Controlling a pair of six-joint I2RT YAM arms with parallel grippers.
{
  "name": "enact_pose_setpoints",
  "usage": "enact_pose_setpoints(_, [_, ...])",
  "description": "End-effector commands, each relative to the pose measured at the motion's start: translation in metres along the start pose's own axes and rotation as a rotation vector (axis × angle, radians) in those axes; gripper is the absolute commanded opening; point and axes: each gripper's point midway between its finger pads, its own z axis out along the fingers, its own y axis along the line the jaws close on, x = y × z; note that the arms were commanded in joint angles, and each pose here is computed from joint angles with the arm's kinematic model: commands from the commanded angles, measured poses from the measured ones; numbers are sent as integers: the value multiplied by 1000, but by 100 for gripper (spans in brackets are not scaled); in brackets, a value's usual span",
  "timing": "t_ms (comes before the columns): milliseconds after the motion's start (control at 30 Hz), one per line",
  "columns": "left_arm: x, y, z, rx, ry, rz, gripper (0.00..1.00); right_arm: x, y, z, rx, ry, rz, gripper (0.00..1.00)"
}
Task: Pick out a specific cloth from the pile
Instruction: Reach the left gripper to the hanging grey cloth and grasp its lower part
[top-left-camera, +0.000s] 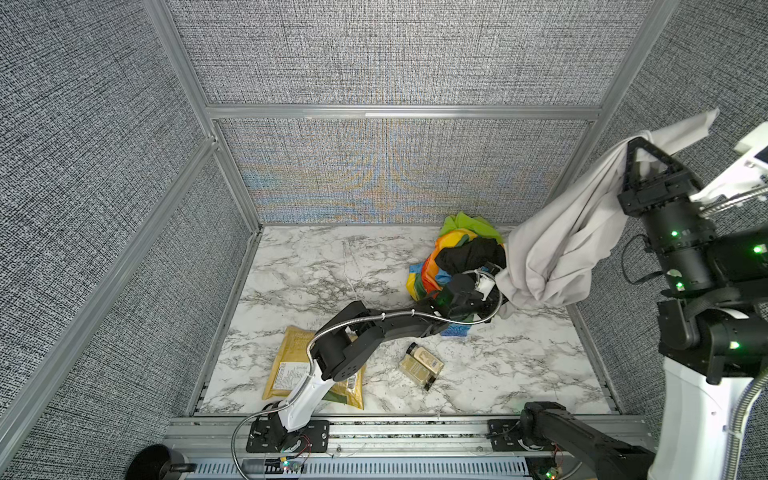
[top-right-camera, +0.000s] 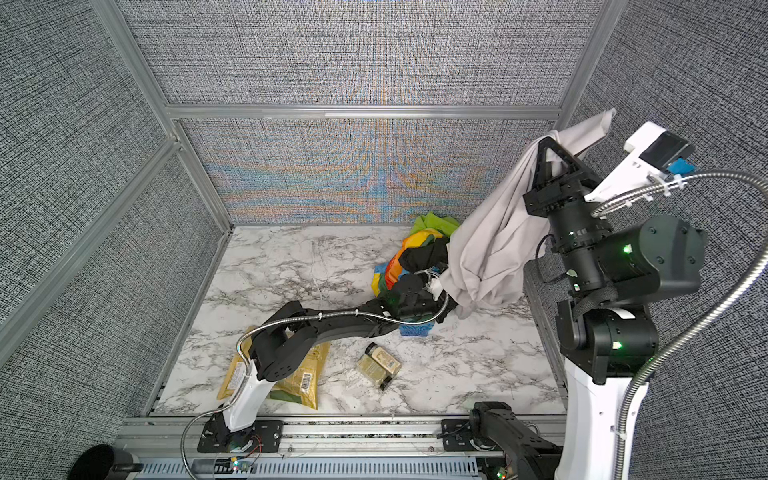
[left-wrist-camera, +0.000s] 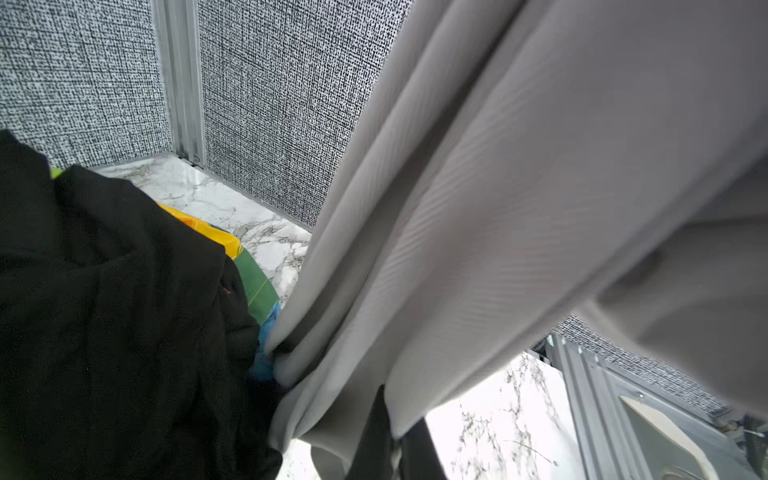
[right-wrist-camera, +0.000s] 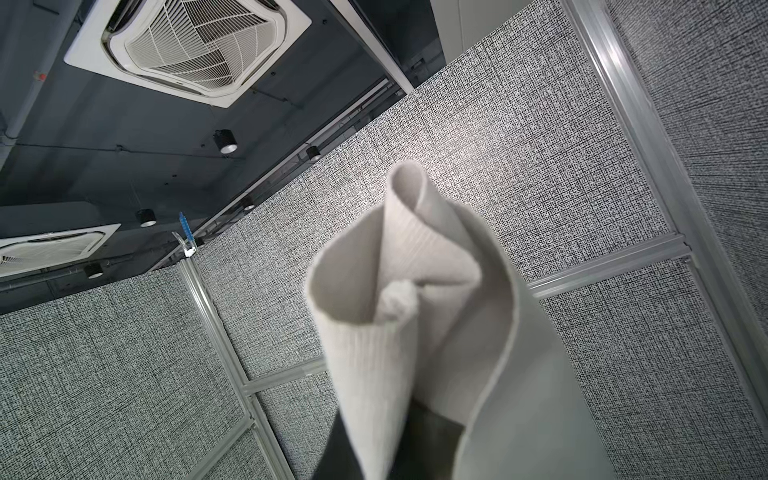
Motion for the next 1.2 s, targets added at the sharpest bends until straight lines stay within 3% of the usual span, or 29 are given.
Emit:
enact_pose_setpoints(0, [-38, -19, -15, 56, -89, 29, 0, -7, -4, -10, 33, -39, -44, 0])
enact_pose_setpoints(400, [-103, -62, -46, 186, -228, -1, 0, 53, -84, -70, 357, 32, -95, 0])
enact_pose_setpoints(767, [-184, -113, -51, 297, -341, 79, 0, 72, -100, -76, 392, 54, -101, 0])
enact_pose_setpoints(933, [-210, -120, -39, 291, -327, 116, 0, 88, -108, -75, 406, 107, -111, 0])
enact_pose_setpoints(1167, [-257, -113, -49, 292, -404, 142, 0, 102, -115, -74, 415, 147, -116, 0])
